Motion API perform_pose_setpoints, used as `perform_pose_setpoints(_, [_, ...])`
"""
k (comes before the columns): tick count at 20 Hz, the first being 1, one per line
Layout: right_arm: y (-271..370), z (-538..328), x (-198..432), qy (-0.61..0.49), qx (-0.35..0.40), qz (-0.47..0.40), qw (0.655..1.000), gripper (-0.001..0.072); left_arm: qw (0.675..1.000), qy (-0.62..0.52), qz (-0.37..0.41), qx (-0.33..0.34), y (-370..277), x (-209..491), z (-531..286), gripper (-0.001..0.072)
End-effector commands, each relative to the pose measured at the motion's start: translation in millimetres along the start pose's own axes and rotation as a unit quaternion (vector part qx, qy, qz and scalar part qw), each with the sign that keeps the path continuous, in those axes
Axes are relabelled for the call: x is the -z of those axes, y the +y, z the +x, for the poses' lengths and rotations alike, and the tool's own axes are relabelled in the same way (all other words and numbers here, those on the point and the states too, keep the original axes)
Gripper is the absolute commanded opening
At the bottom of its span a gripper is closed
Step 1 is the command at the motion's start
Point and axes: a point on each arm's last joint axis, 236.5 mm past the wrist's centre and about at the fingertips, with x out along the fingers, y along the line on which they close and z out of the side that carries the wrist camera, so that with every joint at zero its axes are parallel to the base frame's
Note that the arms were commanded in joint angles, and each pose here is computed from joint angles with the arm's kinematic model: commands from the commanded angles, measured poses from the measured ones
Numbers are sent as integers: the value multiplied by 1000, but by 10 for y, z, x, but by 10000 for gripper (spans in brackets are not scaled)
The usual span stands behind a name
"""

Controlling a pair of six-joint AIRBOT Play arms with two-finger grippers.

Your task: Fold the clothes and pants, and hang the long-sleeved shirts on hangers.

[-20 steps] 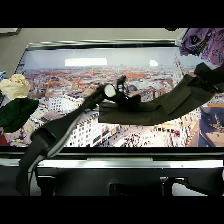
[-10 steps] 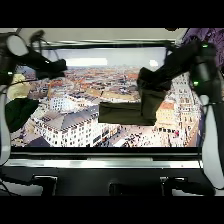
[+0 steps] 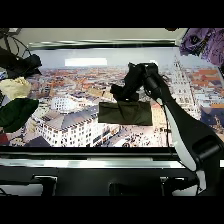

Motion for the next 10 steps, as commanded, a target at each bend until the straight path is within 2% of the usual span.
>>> perform_pose_setpoints(1, [152,273,11,10,-27,18,999,89,1000,8,-5,-7,74,30,37,17])
perform_pose_setpoints(3, [356,232,-49,-2,-69,24,997,237,1000,9,-3,-8,79,37,47,17])
perform_pose_setpoints(4, [480,164,-72,-9,-94,19,995,348,1000,10,-1,-8,78,37,47,17])
perform_pose_setpoints(5, [622,52,-84,-16,-120,0,993,429,1000,10,3,-8,78,39,47,17])
perform_pose_setpoints(7, [798,-246,-94,-35,-146,-45,988,455,1000,10,5,-7,68,42,48,17])
perform_pose_setpoints(10, [691,-808,-273,-84,-126,-83,985,458,1000,10,5,-7,60,46,49,17])
